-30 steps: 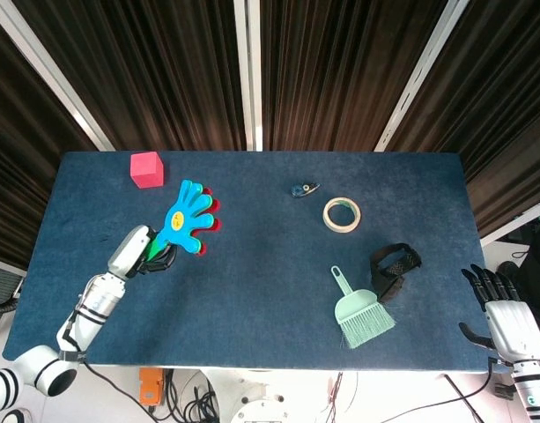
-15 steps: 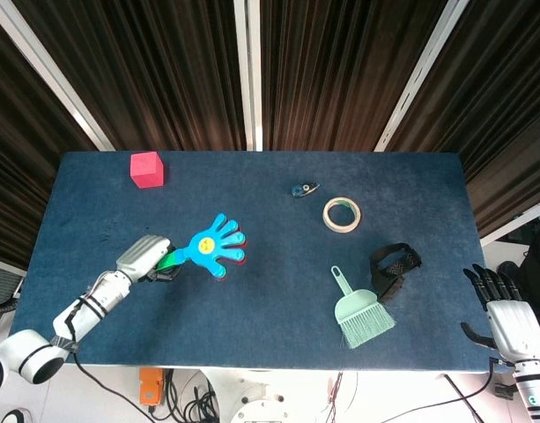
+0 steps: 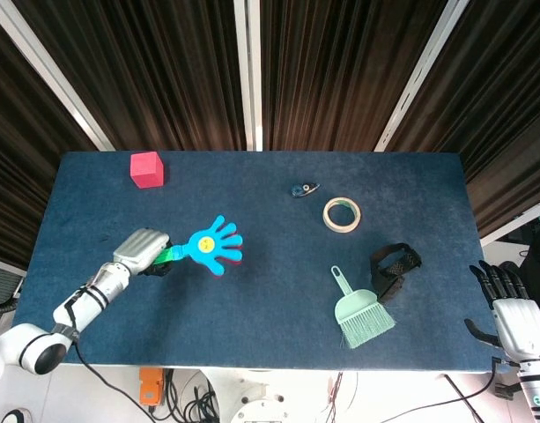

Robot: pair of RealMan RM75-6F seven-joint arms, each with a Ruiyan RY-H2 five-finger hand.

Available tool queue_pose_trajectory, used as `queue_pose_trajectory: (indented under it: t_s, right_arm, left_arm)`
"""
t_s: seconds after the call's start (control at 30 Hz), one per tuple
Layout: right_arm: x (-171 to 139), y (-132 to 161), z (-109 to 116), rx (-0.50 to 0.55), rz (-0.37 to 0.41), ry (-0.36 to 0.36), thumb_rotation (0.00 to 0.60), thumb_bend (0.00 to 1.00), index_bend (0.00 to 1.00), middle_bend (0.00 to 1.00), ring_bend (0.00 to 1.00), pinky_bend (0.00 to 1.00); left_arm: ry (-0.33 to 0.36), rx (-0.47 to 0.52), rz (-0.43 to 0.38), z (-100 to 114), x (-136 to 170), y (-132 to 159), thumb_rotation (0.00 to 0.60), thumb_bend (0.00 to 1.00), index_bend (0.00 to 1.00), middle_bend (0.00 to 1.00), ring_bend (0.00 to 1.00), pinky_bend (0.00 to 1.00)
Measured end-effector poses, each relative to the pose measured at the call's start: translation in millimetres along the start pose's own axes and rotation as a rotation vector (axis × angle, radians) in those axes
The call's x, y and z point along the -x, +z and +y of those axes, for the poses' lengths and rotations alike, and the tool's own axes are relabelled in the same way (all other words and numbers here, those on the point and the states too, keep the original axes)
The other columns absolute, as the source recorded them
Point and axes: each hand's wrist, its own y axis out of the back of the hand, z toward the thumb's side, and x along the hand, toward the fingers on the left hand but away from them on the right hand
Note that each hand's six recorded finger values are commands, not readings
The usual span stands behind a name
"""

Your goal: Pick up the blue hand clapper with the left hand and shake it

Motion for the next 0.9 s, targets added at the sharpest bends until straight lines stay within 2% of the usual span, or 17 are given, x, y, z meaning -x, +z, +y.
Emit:
queue_pose_trajectory:
  t_s: [0.13,0.27,0.37,0.47,0.57,0.7,0.83,0.9]
  right_arm:
    - [-0.3,-3.5,8.7,0.017,-0.013,-0.044,0.600,0.17,0.00,0.00,0.00,0.00]
    - [-1.3,-9.6,10.9,0.031,-0.033,-0.054,0.600,0.17,0.00,0.00,0.00,0.00]
    - [-1.7,-10.8,10.2,0.032,-0.036,-0.051,0.600,0.18,0.00,0.00,0.00,0.00]
    - [-1.3,-10.2,9.5,0.029,-0.034,-0.050,0.600,0.17,0.00,0.00,0.00,0.00]
    - [-0.7,-11.1,8.3,0.007,-0.038,-0.043,0.600,0.17,0.00,0.00,0.00,0.00]
    - [0.4,-13.7,6.1,-0.079,-0.053,-0.039,0.600,0.18,0.00,0.00,0.00,0.00]
    - [1.3,-15.4,-1.0,-0.172,-0.075,-0.021,0.600,0.18,0.00,0.00,0.00,0.00]
    - [1.7,-16.7,-6.6,-0.188,-0.089,-0.002,0.600,0.18,0.00,0.00,0.00,0.00]
  left_arm:
    - [0.154,0.362,-0.043,32.0,1.5,5.0,0.600,0.68,1.00,1.00,1.00,1.00]
    - [0.281,0.823,-0.140,59.8,7.9,5.0,0.600,0.69,1.00,1.00,1.00,1.00]
    - [0.325,1.096,-0.218,71.1,12.9,0.5,0.600,0.69,1.00,1.00,1.00,1.00]
    - [0.321,1.254,-0.273,74.3,15.2,-2.3,0.600,0.70,1.00,1.00,1.00,1.00]
    - [0.277,1.291,-0.286,69.9,14.5,-3.0,0.600,0.71,1.00,1.00,1.00,1.00]
    - [0.210,1.206,-0.247,58.0,11.1,-3.3,0.600,0.71,1.00,1.00,1.00,1.00]
    - [0.148,0.987,-0.170,41.4,6.9,-5.0,0.600,0.71,1.00,1.00,1.00,1.00]
    - [0.115,0.808,-0.121,31.3,4.8,-7.6,0.600,0.71,1.00,1.00,1.00,1.00]
